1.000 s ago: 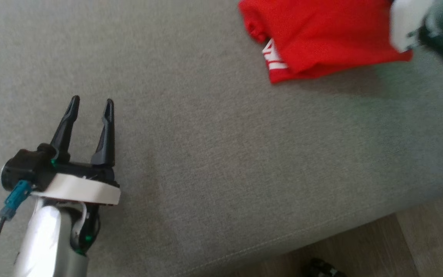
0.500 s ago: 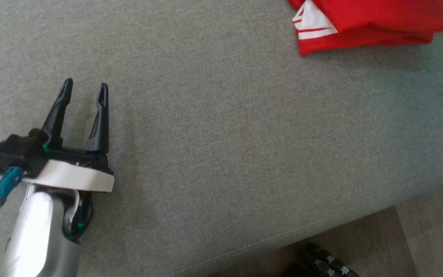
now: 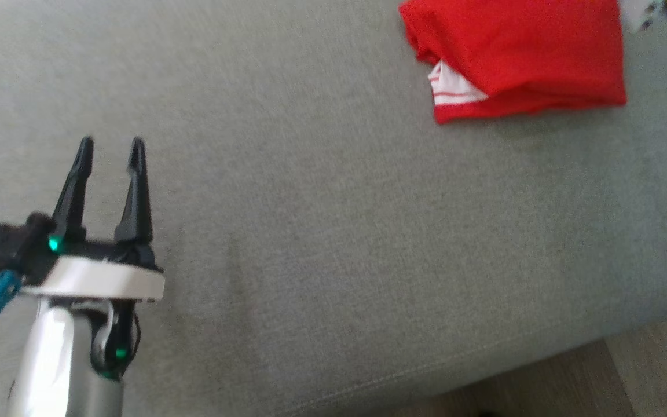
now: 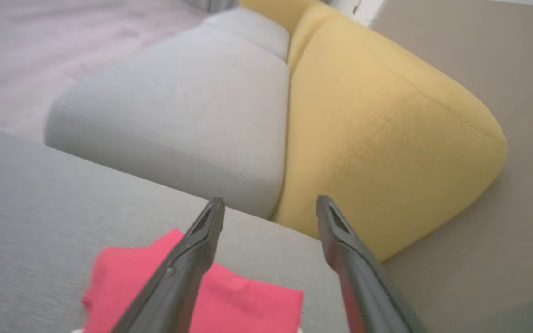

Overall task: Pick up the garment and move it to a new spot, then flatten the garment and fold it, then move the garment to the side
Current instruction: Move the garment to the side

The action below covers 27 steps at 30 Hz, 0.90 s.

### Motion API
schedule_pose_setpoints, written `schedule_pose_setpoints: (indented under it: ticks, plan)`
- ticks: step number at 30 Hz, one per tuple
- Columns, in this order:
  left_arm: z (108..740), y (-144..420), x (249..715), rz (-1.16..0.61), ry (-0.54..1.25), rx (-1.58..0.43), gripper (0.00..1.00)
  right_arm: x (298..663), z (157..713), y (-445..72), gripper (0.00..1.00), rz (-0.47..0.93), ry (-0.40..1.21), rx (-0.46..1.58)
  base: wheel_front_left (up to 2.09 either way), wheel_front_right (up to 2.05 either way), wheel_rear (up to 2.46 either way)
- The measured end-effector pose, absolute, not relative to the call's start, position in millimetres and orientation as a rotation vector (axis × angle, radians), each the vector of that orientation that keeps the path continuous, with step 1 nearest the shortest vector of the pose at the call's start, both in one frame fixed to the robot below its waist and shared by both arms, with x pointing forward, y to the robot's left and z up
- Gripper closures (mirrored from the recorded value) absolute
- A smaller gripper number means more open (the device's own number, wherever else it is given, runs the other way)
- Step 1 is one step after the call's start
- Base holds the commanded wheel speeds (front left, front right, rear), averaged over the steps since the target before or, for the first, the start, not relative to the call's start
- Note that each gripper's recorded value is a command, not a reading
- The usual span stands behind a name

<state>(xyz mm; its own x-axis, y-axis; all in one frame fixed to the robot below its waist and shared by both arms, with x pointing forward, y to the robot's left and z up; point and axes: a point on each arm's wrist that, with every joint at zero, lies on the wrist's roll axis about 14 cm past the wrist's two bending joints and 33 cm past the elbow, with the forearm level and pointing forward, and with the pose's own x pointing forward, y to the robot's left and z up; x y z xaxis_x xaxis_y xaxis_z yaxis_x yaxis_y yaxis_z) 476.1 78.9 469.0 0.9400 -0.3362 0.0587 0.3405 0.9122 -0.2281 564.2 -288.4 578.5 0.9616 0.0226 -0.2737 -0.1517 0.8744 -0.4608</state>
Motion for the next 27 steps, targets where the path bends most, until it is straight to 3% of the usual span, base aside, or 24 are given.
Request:
schedule_pose_setpoints:
  ticks: [10, 17, 27]
  plan:
    - [516, 128, 431, -0.214, -0.112, -0.21, 0.0, 499, 591, -238, 0.0, 0.178, 0.006, -0.229, 0.0, 0.0, 0.0]
    - [524, 162, 397, -0.112, -0.126, -0.2, 0.0, 450, 555, -196, 0.0, 0.233, -0.021, -0.069, 0.0, 0.0, 0.0]
    - [493, 201, 369, 0.016, -0.034, -0.202, 0.0, 420, 527, -160, 0.0, 0.249, -0.034, 0.065, 0.0, 0.0, 0.0]
